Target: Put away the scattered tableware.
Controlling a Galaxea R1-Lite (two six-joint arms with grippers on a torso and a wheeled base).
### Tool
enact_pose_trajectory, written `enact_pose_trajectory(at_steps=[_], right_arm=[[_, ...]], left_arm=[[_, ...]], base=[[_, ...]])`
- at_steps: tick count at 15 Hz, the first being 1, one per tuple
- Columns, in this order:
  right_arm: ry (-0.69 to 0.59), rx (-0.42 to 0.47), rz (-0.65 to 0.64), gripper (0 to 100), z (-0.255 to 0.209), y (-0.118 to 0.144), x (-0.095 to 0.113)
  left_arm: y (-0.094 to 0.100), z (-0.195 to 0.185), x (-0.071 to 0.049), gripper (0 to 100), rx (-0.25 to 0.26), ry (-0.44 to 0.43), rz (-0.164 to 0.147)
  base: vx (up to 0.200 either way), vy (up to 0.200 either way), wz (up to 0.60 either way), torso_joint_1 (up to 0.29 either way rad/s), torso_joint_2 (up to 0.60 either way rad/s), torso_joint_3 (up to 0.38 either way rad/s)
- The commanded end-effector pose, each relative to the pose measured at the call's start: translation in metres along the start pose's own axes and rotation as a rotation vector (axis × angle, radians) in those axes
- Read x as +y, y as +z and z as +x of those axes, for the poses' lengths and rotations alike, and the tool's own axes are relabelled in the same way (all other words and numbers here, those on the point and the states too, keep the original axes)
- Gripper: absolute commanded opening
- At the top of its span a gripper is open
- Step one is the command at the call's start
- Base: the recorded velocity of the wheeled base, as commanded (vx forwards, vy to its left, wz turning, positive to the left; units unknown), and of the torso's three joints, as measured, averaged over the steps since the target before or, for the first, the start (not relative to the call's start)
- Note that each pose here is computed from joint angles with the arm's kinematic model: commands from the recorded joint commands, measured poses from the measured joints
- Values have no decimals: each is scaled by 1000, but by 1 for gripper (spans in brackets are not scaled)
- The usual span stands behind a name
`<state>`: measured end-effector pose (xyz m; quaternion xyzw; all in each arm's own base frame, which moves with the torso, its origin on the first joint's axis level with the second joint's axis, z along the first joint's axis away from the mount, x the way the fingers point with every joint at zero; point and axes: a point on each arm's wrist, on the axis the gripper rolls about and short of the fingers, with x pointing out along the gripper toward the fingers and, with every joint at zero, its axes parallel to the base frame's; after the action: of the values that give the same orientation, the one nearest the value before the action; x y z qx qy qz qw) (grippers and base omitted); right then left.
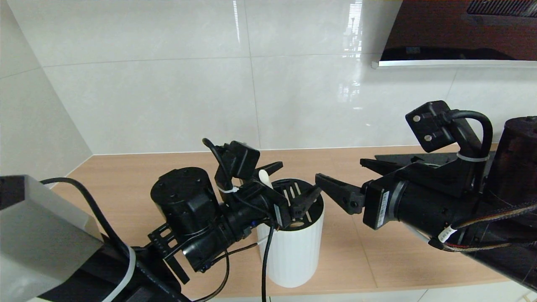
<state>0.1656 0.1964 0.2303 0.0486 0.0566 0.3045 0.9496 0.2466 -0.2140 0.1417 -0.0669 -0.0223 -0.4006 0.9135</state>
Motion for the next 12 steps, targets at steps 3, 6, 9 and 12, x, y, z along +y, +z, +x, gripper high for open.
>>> enact_pose_trajectory(at_steps=[3,6,9,12], right_arm=[[1,-1,0,100,0,0,0],[-23,-3,2,100,2,1,-6],[-40,-12,5,100,2,3,-11],[-146,-86,16,100,-12,17,-36]], left_arm=[[37,-14,3,100,-115,27,14],[88,-42,-3,100,-276,5,5],[132,-68,-6,100,-421,-26,-1],[151,-97,8,100,-453,62,33]], base=[[0,0,0,0,0,0],[0,0,0,0,0,0],[0,0,0,0,0,0],[0,0,0,0,0,0]])
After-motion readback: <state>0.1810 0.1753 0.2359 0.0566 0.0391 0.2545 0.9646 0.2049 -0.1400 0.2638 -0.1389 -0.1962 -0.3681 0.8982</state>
